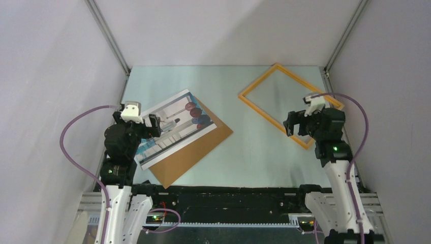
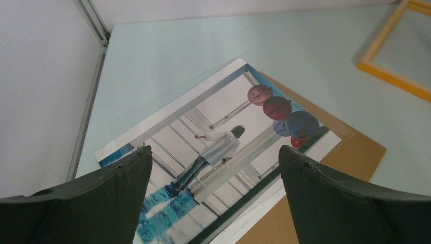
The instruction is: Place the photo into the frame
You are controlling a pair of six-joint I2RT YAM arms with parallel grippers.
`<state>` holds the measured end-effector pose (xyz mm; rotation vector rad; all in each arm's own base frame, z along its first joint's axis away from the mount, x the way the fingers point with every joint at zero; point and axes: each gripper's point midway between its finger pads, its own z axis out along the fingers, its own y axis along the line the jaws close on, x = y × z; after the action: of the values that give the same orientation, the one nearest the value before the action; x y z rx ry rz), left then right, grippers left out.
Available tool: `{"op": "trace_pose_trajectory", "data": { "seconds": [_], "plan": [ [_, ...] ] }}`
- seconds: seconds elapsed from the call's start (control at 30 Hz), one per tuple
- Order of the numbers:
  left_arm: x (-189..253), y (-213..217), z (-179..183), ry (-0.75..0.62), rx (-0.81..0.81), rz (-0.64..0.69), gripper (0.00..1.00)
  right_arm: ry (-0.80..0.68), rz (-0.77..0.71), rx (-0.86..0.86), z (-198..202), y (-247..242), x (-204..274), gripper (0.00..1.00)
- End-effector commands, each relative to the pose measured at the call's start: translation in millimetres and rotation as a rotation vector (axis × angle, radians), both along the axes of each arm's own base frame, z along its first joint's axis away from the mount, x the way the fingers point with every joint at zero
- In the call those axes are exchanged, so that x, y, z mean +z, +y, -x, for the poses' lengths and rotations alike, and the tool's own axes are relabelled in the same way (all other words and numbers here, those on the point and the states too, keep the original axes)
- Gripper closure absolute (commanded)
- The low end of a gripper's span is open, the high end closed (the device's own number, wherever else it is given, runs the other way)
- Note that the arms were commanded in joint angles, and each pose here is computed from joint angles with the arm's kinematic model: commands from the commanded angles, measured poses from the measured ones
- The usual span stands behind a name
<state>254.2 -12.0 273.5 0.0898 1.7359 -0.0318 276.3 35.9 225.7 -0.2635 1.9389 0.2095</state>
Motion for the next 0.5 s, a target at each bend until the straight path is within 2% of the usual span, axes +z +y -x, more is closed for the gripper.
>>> {"op": "trace_pose_trajectory", "data": {
  "seconds": [0.0,0.2,0.47],
  "plan": [
    [7.7,-0.6,-3.3,-0.01,-0.022,-0.035,0.02,0.0,0.115,-0.004,-29.1,-0.6,-3.9,0.0],
    [-1.4,-3.0,-7.5,0.023,-0.036,-0.031,0.02,0.079,0.178,0.063,-63.7,9.2,-44.5,0.0],
    [-5.8,-5.7,-12.8,0.048,-0.053,-0.033,0.02,0.209,0.208,0.178,-88.1,22.8,-89.4,0.0]
  ]
}}
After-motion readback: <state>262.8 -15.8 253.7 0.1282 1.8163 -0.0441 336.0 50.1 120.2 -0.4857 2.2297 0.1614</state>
